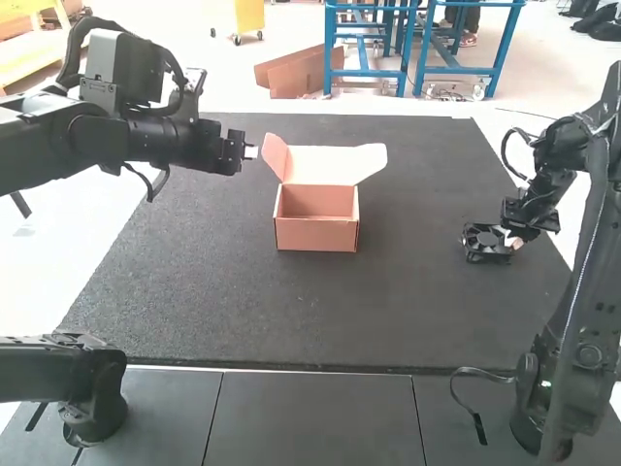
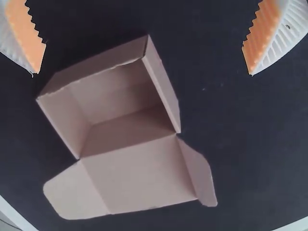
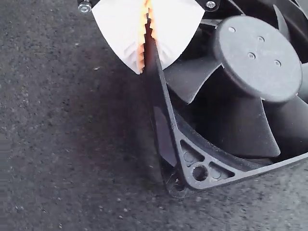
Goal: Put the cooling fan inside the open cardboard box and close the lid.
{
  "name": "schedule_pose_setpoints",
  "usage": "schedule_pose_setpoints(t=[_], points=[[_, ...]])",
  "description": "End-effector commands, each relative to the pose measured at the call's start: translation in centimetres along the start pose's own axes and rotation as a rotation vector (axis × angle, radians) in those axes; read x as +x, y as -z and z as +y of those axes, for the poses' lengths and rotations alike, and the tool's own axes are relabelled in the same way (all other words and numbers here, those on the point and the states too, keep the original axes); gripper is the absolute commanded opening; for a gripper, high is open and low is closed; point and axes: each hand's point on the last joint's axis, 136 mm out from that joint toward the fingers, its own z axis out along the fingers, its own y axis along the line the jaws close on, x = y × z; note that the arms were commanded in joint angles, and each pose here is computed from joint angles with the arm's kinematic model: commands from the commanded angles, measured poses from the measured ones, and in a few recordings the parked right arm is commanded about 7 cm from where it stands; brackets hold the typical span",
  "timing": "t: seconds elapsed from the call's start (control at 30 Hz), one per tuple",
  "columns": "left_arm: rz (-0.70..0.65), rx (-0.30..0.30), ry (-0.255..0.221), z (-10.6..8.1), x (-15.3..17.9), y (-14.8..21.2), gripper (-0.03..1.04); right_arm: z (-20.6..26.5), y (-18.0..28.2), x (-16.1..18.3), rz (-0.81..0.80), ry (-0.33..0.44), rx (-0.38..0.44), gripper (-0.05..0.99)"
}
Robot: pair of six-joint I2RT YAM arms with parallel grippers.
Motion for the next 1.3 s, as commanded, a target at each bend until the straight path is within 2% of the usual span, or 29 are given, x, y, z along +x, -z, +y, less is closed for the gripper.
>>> schedule_pose_setpoints(t=[0.0,0.1,0.27,0.37,0.57,0.83,1.17,1.27], points=[[0.01,0.006,0.003,-0.1,0.6,-0.1,0.97,3.9,6.1,-2.2,-0.159,0.017,-0.152,-0.02],[0.021,0.005,-0.002,-0.1,1.0,-0.3,0.97,4.4,8.8,-1.8,-0.192,-0.023,-0.162,-0.02],[0.035,0.002,0.001,0.0,1.7,-0.5,0.97,5.1,12.4,0.2,-0.199,-0.029,-0.171,-0.02],[0.047,-0.001,0.004,0.1,2.2,-0.6,0.97,6.0,14.4,1.4,-0.2,-0.071,-0.22,-0.02],[0.066,-0.011,0.01,0.4,2.7,-0.7,0.97,8.2,17.7,4.7,-0.171,-0.071,-0.291,-0.02],[0.084,-0.016,0.013,0.6,3.2,-0.7,0.97,13.1,20.8,7.9,-0.189,0.026,-0.323,-0.01],[0.081,-0.015,0.011,0.5,3.1,-0.7,0.97,22.8,21.1,10.6,-0.199,0.147,-0.391,-0.01],[0.086,-0.014,0.01,0.4,3.3,-0.7,0.97,24.9,20.6,11.6,-0.196,0.18,-0.385,-0.01]])
